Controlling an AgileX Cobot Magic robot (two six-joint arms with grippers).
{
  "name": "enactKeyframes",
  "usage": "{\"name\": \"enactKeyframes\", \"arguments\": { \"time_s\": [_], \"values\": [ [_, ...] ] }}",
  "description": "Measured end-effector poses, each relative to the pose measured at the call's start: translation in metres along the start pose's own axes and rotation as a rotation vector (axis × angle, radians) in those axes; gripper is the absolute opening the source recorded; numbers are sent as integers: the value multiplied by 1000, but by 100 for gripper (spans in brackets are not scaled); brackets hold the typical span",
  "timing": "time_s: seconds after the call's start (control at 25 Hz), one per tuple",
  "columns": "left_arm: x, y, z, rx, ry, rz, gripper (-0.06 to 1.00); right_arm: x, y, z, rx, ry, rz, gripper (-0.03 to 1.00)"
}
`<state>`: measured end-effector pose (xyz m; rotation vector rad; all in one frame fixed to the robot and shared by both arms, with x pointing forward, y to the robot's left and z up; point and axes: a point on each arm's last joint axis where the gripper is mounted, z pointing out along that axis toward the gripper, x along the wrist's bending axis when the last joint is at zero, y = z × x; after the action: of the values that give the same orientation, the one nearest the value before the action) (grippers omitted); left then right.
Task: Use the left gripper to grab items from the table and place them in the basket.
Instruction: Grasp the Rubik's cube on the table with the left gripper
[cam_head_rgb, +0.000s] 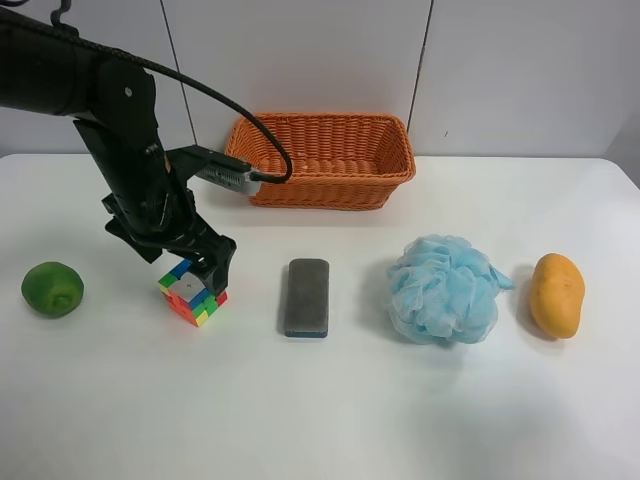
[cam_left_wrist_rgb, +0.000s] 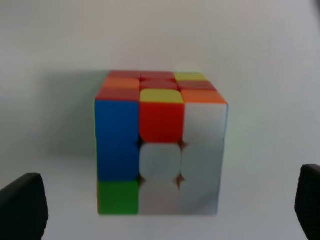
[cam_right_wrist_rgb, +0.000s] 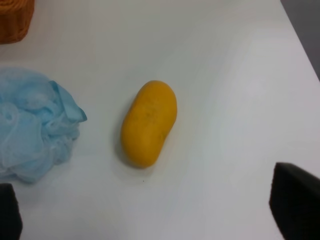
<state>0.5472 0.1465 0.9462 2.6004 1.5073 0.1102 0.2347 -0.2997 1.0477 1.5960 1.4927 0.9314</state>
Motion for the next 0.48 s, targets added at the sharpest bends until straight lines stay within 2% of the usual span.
{"name": "enactKeyframes", "arguments": {
  "time_s": [0.48],
  "values": [
    [3, 3, 42, 57, 21, 25, 99, 0, 0, 0, 0, 0, 0, 99]
  ]
}}
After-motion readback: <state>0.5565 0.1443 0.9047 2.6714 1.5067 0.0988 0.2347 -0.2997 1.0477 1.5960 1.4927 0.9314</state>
